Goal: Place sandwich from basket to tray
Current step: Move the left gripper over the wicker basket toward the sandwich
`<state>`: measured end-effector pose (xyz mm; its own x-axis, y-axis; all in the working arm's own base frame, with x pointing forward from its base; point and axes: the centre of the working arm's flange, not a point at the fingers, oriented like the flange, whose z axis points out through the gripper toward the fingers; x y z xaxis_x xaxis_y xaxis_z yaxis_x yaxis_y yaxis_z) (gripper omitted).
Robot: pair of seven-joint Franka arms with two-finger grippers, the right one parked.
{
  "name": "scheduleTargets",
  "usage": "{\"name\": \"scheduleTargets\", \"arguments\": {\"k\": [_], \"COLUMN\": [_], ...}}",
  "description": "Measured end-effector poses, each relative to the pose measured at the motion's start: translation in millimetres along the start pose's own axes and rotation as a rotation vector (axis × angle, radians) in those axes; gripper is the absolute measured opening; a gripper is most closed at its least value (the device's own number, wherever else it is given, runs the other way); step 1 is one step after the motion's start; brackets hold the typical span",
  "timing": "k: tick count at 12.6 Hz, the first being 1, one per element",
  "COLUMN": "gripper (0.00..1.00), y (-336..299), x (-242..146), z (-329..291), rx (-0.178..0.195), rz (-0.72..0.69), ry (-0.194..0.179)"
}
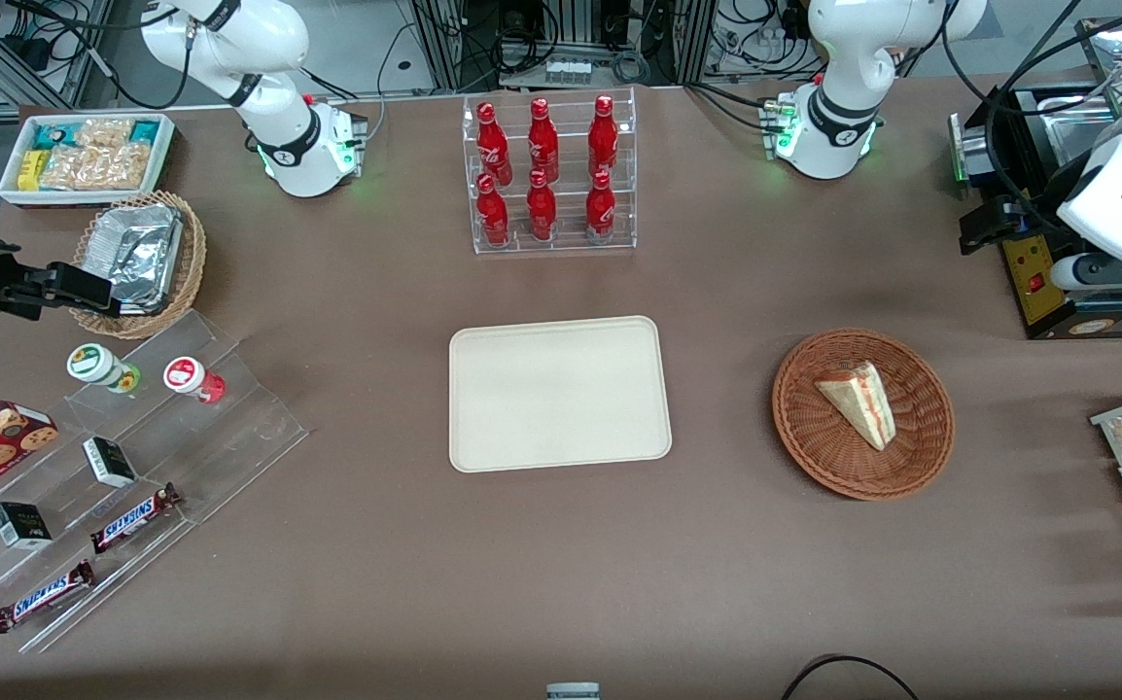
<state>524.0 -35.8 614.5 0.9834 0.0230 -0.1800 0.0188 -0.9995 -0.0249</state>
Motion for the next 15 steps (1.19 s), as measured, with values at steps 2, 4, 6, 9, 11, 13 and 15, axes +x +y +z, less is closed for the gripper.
{"name": "scheduleTargets", "arguments": {"k": [2, 4, 6, 9, 11, 13, 15], "gripper": [1.00, 1.00, 1.00, 1.00, 1.00, 1.00, 1.00], "y": [0, -1, -2, -1, 0, 1, 2], "x": [1, 2, 7, 24, 39, 52, 59], "z": [-1, -1, 2, 25, 47, 68, 91], "rx": [0.000, -0.001, -0.002, -0.001, -0.001, -0.001, -0.002], "rz": [0.000, -0.002, -0.004, -0.005, -0.005, -0.004, -0.004], "ry": [0.008, 0.015, 0.027, 0.017, -0.004, -0.005, 0.002]}}
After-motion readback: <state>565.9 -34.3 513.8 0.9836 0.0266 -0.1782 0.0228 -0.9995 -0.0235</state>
